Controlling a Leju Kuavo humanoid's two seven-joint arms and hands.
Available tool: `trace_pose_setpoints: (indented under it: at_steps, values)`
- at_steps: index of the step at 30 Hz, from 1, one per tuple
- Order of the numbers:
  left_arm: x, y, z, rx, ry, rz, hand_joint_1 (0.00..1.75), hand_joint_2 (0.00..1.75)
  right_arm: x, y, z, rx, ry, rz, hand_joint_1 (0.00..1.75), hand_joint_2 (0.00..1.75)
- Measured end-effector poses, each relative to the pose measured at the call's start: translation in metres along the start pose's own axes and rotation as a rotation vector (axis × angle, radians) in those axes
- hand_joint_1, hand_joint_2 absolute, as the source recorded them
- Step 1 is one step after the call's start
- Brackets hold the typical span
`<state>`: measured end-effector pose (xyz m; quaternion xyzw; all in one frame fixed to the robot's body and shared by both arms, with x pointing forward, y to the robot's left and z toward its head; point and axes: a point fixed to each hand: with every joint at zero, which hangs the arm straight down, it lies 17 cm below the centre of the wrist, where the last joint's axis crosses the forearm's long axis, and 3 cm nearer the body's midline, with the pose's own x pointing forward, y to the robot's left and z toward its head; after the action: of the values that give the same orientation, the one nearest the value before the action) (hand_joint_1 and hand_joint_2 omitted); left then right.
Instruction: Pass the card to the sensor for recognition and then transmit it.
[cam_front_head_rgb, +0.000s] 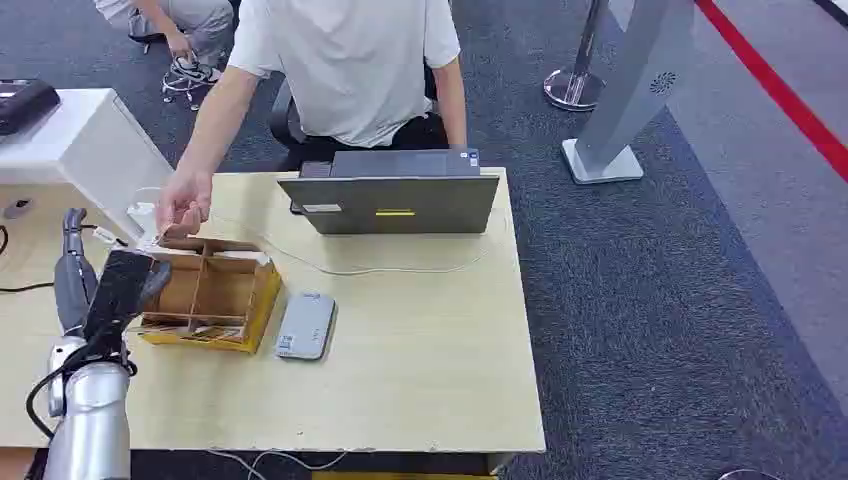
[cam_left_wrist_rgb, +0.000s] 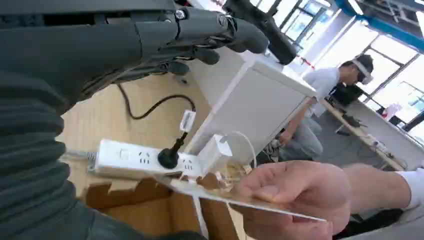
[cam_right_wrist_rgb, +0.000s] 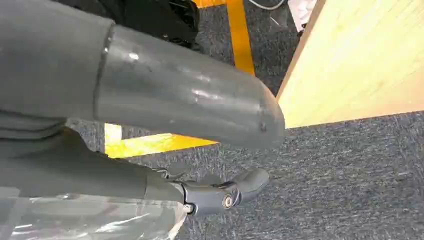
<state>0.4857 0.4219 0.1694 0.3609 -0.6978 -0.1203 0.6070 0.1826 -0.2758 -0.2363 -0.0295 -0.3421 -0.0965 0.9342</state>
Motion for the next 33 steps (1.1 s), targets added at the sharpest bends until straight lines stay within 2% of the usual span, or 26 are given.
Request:
trace_pose_setpoints:
  at_steps: [10, 23, 27, 33]
  values:
    - [0.031, -0.002, -0.030, 0.003, -0.056, -0.265, 1.75, 1.75, 0.002, 0.005, -0.002, 0.013, 0.012, 0.007, 0.00, 0.00]
    - [0.098, 0.011, -0.072, 0.125, -0.185, -0.696, 1.75, 1.75, 0.002, 0.011, -0.005, 0.028, 0.044, 0.024, 0.00, 0.00]
    - [0.114, 0.016, -0.079, 0.177, -0.221, -0.815, 1.75, 1.75, 0.002, 0.013, -0.006, 0.033, 0.054, 0.031, 0.00, 0.00]
    - [0.123, 0.016, -0.083, 0.203, -0.241, -0.887, 1.75, 1.75, 0.001, 0.013, -0.006, 0.034, 0.061, 0.031, 0.00, 0.00]
